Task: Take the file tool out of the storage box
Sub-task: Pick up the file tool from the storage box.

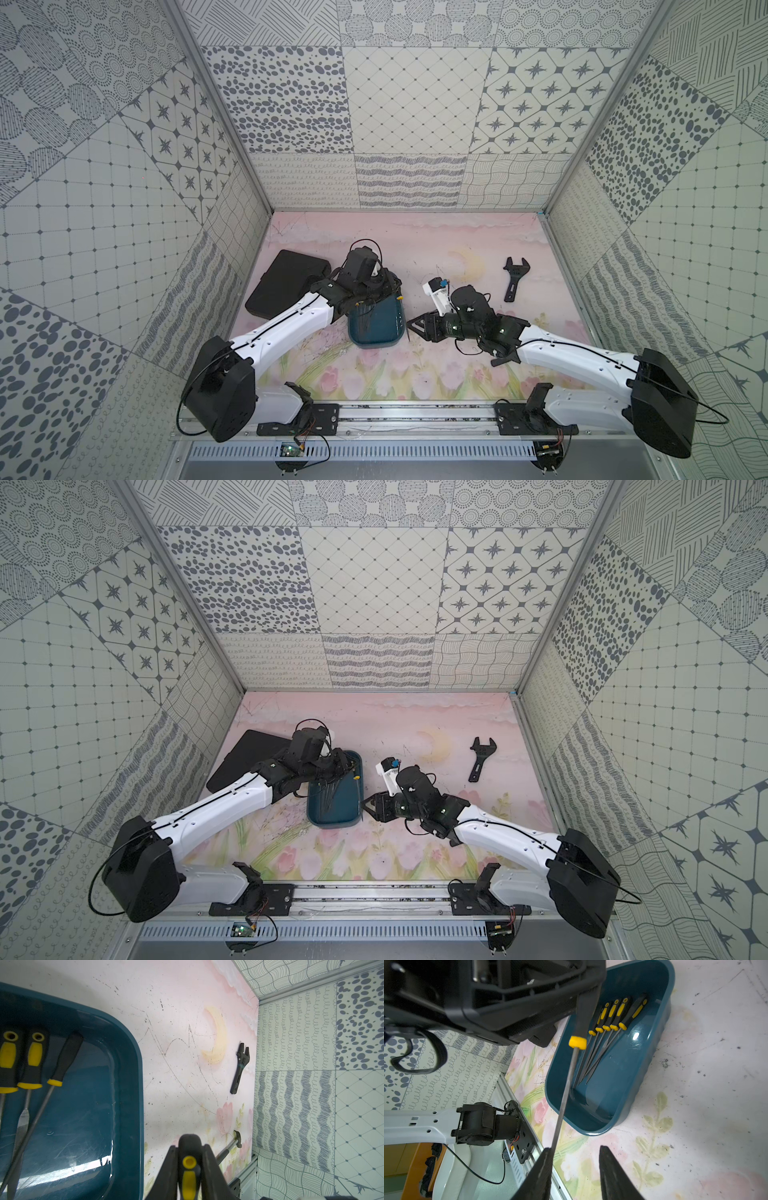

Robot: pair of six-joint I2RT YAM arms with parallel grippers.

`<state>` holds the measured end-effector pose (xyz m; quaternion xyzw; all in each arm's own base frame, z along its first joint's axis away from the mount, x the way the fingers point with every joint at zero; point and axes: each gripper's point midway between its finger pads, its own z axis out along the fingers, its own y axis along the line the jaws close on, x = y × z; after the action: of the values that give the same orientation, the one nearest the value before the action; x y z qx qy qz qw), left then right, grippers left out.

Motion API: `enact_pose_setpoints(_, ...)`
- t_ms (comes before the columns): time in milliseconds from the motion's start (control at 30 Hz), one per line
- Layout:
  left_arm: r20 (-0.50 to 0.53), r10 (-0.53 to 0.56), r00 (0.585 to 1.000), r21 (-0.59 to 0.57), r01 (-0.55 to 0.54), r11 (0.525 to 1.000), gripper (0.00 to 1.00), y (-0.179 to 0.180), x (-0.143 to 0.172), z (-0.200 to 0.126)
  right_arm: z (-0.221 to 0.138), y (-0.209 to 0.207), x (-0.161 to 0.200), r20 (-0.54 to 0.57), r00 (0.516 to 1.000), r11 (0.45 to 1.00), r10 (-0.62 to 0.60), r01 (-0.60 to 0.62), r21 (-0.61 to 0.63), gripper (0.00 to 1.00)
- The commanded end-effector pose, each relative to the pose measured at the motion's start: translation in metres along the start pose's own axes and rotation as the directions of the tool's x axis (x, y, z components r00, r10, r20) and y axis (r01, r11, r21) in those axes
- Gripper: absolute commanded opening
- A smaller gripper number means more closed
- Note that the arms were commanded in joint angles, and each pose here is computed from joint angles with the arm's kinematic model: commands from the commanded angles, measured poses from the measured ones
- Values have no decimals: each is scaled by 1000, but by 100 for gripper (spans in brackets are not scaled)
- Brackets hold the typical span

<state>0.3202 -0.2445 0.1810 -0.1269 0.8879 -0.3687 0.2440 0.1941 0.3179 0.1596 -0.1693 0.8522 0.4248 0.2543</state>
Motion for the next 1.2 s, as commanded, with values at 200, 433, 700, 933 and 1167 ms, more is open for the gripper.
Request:
enact_pose_setpoints(200, 15, -1, 1000, 58, 0, 998, 8, -15, -4, 3, 4, 20, -16, 40, 999, 998, -24, 26, -52, 32)
enact_pose_setpoints(433, 14, -1, 1000, 53, 1, 999, 8, -14, -3, 8, 8, 22, -16, 26, 999, 997, -24, 26, -68, 29)
enact_pose_setpoints(700, 14, 5, 1000, 51, -5, 999, 8, -14, -2, 12, 10, 25, -17, 22, 1000, 997, -18, 20, -81, 24)
enact_pose_setpoints(933, 19, 14, 1000, 52, -15, 999, 8, -16, -3, 11, 12, 19, -14, 7, 1000, 998, -6, 6, -55, 14)
enact_pose_setpoints(1167, 33, 23, 999, 62, -25, 998, 7, -17, -6, 9, 12, 12, -13, 6, 1000, 1000, 5, -5, -18, 2)
